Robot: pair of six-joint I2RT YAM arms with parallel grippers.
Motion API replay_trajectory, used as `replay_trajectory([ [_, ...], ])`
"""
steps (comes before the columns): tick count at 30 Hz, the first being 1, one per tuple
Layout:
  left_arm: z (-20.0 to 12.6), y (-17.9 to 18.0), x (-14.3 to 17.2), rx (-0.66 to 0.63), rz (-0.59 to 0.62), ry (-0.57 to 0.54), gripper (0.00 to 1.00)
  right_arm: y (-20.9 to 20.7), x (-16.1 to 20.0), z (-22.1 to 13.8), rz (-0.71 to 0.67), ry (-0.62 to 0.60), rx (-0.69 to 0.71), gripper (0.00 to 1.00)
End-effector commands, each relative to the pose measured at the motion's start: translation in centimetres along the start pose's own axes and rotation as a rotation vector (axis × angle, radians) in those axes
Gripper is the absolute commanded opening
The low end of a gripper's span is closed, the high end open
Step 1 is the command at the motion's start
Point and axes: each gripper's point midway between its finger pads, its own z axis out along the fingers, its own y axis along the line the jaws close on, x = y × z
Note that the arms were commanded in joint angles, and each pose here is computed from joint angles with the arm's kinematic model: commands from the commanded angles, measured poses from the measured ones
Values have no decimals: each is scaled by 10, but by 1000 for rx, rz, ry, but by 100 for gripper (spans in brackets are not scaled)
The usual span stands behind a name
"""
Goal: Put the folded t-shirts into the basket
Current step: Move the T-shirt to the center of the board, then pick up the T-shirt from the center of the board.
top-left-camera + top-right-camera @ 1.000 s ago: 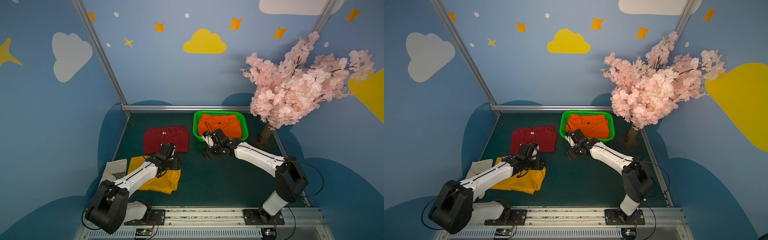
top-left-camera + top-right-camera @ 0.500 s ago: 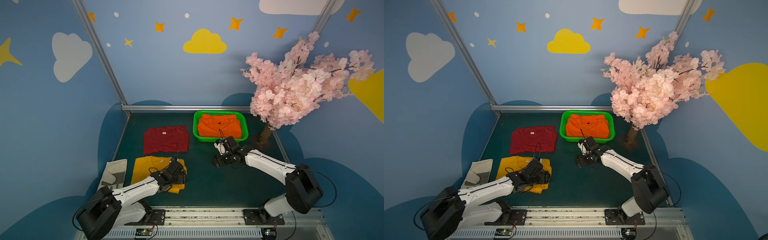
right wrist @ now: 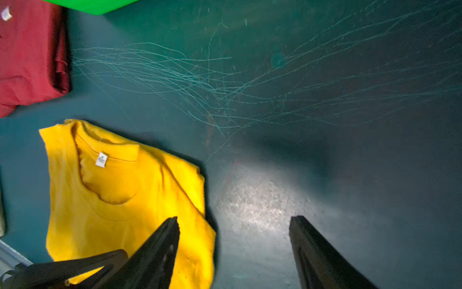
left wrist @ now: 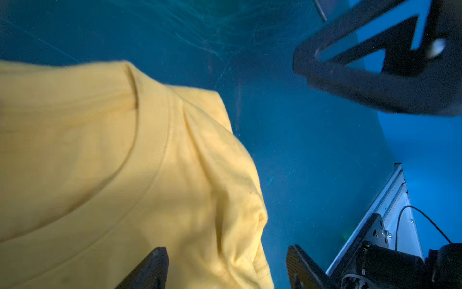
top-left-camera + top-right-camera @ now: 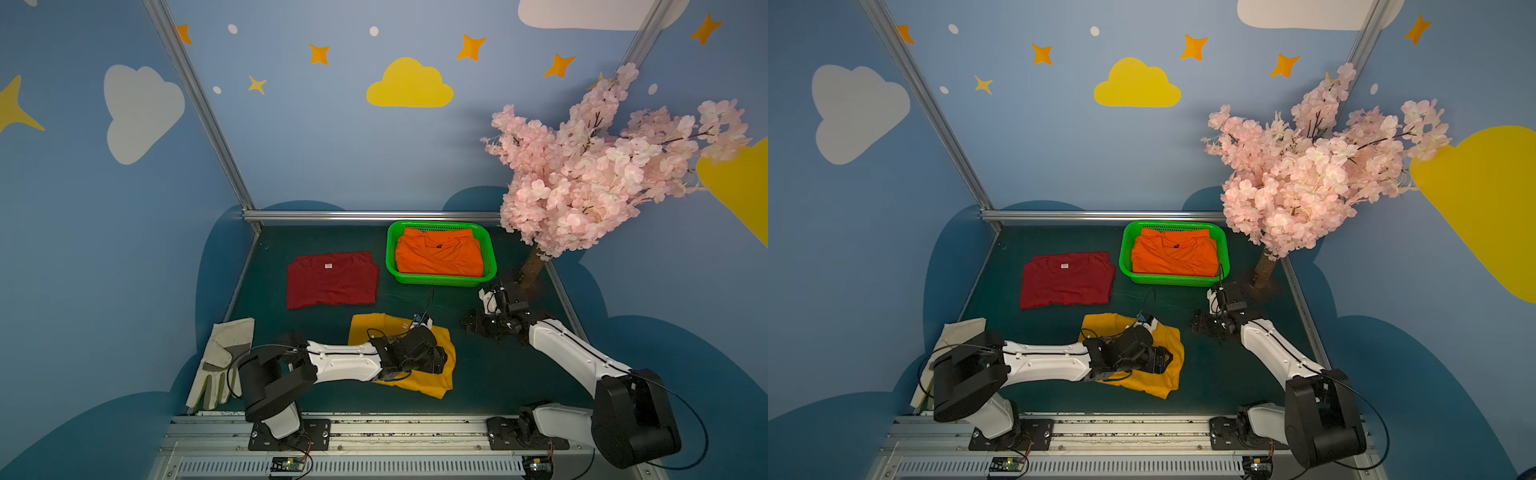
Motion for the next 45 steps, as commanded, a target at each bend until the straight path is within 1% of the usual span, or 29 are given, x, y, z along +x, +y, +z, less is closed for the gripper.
replay_trajectory([
  [1,-31,41,-15,-84,21,-25,79,30,0,5,3,0,-116,75],
  [3,-50,67,-24,-117,26,-56,79,44,11,16,-20,46,-140,75],
  [6,-78,105,-37,-140,8,-95,80,55,27,32,-79,97,-102,76],
  [9,-98,141,-48,-176,-23,-145,85,54,35,44,-85,127,-77,76],
  [10,-103,149,-51,-174,-33,-158,85,52,38,47,-86,136,-68,76],
  [13,-106,167,-59,-153,-74,-167,85,49,45,52,-101,152,-27,75],
  [19,-86,194,-70,-171,-95,-113,86,43,58,58,-125,180,28,73],
  [22,-74,197,-71,-158,-89,-55,85,49,64,65,-119,192,1,70],
  [24,-63,198,-66,-141,-88,-8,85,55,66,68,-117,195,-18,67],
  [27,-50,196,-57,-101,-91,33,84,63,69,73,-120,202,-43,61],
  [30,-42,199,-47,-101,-91,55,82,68,72,78,-120,208,-60,55],
  [36,-32,200,-29,-93,-94,97,75,78,68,83,-120,200,-84,44],
  [40,-29,197,-25,-74,-96,101,69,83,64,85,-130,191,-97,34],
  [45,-21,191,-19,-69,-70,127,58,90,55,85,-143,175,-124,21],
])
